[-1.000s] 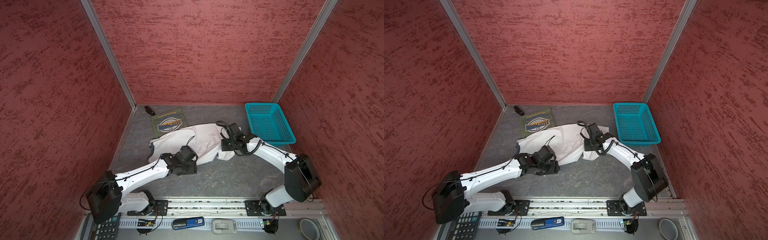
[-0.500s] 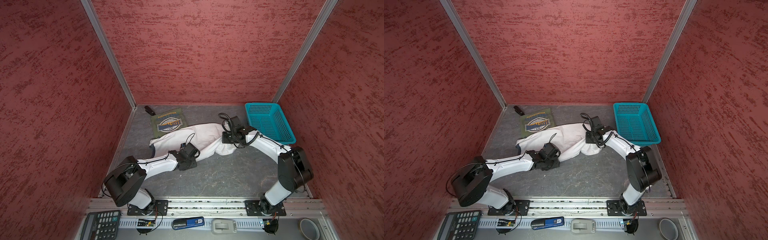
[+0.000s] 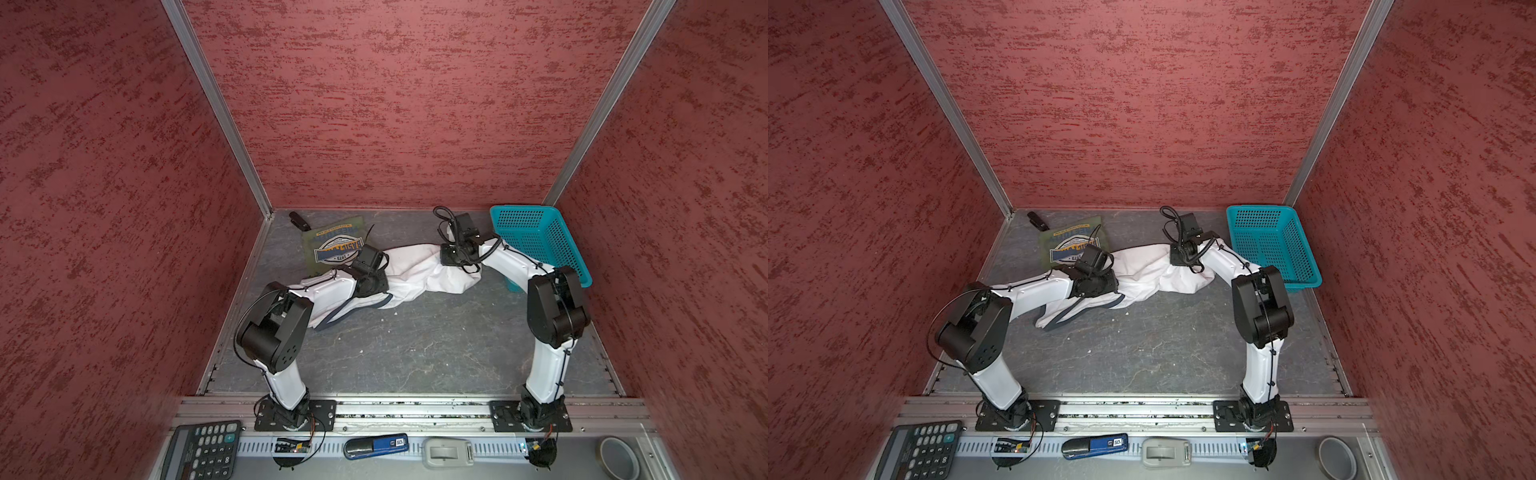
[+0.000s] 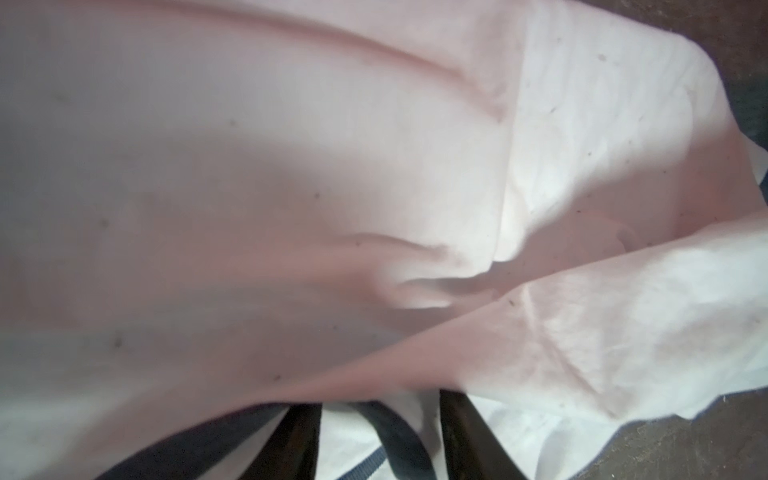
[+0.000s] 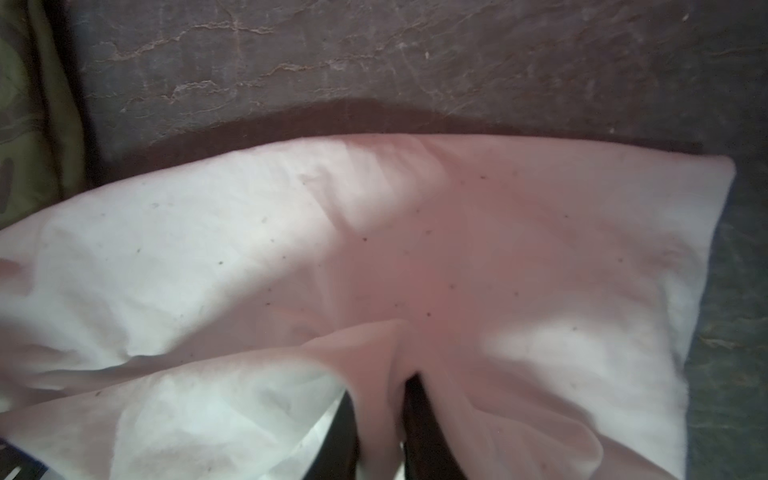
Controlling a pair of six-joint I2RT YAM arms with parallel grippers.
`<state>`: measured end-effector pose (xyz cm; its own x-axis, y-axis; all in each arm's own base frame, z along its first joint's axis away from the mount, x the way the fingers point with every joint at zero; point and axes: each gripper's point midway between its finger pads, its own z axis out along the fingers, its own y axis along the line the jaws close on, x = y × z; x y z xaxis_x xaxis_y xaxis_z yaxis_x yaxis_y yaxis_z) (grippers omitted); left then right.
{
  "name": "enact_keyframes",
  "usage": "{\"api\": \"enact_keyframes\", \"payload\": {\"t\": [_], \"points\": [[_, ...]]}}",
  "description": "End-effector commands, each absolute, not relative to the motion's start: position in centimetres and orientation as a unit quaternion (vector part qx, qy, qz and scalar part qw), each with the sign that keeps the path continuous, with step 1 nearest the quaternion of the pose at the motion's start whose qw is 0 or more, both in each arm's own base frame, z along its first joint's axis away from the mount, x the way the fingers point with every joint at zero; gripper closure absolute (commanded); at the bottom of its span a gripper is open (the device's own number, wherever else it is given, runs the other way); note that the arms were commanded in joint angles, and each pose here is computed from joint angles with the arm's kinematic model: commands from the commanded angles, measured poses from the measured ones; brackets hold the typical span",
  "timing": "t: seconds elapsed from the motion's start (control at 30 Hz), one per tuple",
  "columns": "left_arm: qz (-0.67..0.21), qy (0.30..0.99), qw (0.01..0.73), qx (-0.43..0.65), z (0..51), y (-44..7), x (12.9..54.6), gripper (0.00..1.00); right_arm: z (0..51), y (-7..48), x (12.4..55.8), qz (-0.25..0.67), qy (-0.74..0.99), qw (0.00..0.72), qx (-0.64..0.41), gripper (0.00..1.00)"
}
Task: Fold and stack the tank tops
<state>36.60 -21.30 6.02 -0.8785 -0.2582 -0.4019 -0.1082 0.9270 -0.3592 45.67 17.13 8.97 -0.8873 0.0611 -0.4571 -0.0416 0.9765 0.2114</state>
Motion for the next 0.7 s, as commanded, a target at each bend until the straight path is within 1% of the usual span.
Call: {"api": "enact_keyframes", "payload": {"t": [0.0,0.03,0.07,0.17,0.27,0.33,0.43,0.5,0.67], "points": [[-0.174,0.954,0.239,-0.054,8.0,-23.3,35.3,0.42,9.2,16.5,46.2,0.096,0.965,0.242,0.006,0.73],[-0.173,0.954,0.241,-0.05,8.2,-23.7,34.7,0.38,9.2,16.4,46.3,0.096,0.965,0.244,0.006,0.72],[-0.174,0.953,0.243,-0.048,8.4,-24.1,34.1,0.37,9.2,16.4,46.5,0.097,0.965,0.245,0.006,0.71],[-0.178,0.953,0.237,-0.059,8.0,-24.6,32.9,0.39,8.9,16.4,46.6,0.099,0.965,0.241,0.008,0.71],[-0.169,0.953,0.236,-0.082,7.2,-24.0,32.6,0.39,8.8,16.4,46.6,0.103,0.965,0.24,0.008,0.71],[-0.178,0.95,0.241,-0.088,7.0,-24.0,32.7,0.35,8.8,16.5,46.6,0.105,0.965,0.241,0.007,0.71],[-0.197,0.948,0.234,-0.085,6.3,-24.8,33.0,0.34,8.8,16.4,46.7,0.105,0.965,0.241,0.007,0.71],[-0.213,0.946,0.234,-0.076,6.1,-25.6,33.3,0.36,8.8,16.4,46.7,0.106,0.965,0.242,0.008,0.71],[-0.235,0.939,0.243,-0.069,6.4,-26.7,34.1,0.48,9.1,16.1,46.6,0.104,0.964,0.244,0.011,0.69]]}}
